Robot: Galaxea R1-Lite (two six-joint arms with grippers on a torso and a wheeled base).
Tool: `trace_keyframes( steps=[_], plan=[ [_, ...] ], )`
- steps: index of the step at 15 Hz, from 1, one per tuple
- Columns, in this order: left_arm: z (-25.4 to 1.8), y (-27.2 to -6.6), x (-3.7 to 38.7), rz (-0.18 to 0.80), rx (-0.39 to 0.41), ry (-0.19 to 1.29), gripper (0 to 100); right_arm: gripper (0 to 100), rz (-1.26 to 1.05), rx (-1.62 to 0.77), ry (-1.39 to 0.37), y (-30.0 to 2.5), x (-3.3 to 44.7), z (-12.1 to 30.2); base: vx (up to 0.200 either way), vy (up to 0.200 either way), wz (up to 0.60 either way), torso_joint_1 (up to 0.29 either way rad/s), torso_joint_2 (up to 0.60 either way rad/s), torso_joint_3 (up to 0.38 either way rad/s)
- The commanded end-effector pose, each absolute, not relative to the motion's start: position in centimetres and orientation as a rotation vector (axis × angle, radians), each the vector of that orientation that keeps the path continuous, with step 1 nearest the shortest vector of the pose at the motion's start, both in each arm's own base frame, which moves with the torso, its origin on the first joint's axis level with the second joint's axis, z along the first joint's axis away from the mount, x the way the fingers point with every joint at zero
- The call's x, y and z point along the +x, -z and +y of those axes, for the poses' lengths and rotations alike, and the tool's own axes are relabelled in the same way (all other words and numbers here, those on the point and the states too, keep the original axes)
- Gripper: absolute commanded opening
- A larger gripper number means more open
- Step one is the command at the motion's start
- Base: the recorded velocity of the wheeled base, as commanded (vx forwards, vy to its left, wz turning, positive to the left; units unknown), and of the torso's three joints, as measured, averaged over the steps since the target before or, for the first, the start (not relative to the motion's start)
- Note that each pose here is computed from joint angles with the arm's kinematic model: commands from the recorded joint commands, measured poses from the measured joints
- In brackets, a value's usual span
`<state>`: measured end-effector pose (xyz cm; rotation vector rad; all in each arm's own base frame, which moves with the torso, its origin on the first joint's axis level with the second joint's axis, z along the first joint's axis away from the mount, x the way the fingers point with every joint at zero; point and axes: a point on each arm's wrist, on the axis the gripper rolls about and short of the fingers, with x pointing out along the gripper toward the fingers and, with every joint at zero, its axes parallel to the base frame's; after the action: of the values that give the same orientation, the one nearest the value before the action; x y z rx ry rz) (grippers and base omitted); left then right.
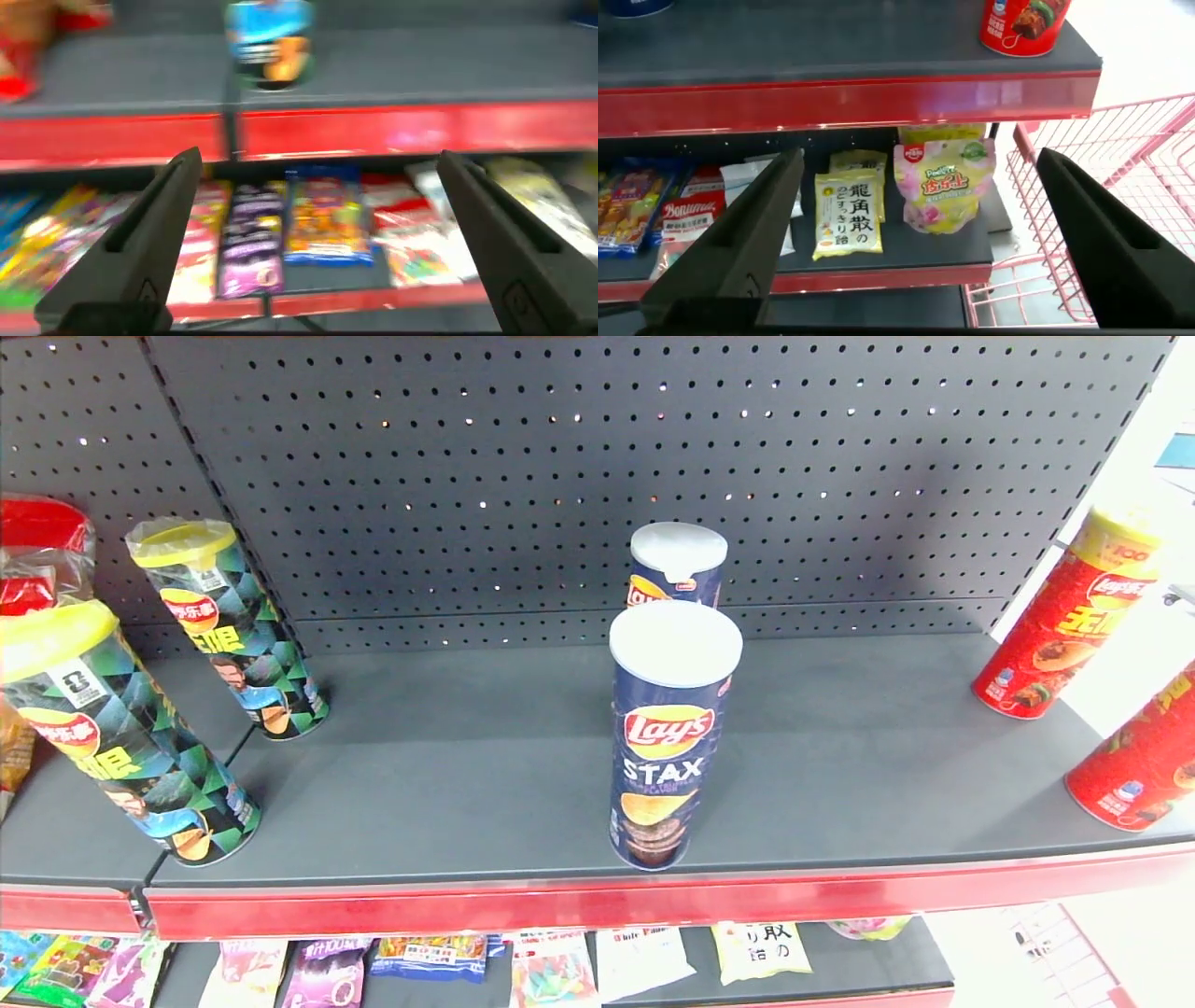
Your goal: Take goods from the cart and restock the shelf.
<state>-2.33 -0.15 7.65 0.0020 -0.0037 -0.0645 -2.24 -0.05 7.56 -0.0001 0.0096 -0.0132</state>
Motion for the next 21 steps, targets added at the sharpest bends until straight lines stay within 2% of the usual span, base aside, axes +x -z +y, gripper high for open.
trace_keyframes(
  steps=[1,3,6,7,8,17,21],
  plan=[
    [-0.16,-7.64,-2.32,-0.002,0.003,0.066,100,100,0.003,0.0,0.012,-7.54,-2.29,-0.05,0.0,0.0,0.0,0.0,0.0,0.0],
    [0.15,-7.68,-2.32,-0.005,-0.002,-0.072,100,100,0.003,0.002,0.012,-7.54,-2.29,-0.05,0.0,0.0,0.0,0.0,0.0,0.0],
    [-0.06,-7.68,-2.32,-0.005,0.031,0.02,100,100,0.003,0.002,0.012,-7.54,-2.29,-0.05,0.0,0.0,0.0,0.0,0.0,0.0],
    [-0.05,-7.64,-2.32,-0.002,0.021,0.017,100,100,0.003,0.002,0.014,-7.54,-2.29,-0.04,0.0,0.0,0.0,0.0,0.0,0.0],
    [-0.04,-7.64,-2.32,-0.001,-0.02,0.014,100,100,0.003,0.0,0.012,-7.54,-2.29,-0.05,0.0,0.0,0.0,0.0,0.0,0.0],
    [-0.04,-7.66,-2.32,-0.003,-0.014,0.012,100,100,0.003,0.0,0.012,-7.54,-2.29,-0.05,0.0,0.0,0.0,0.0,0.0,0.0],
    [-0.04,-7.66,-2.32,-0.003,-0.014,0.012,100,100,0.003,0.0,0.012,-7.54,-2.29,-0.05,-0.2,0.0,0.0,0.008,0.0,0.0]
  ],
)
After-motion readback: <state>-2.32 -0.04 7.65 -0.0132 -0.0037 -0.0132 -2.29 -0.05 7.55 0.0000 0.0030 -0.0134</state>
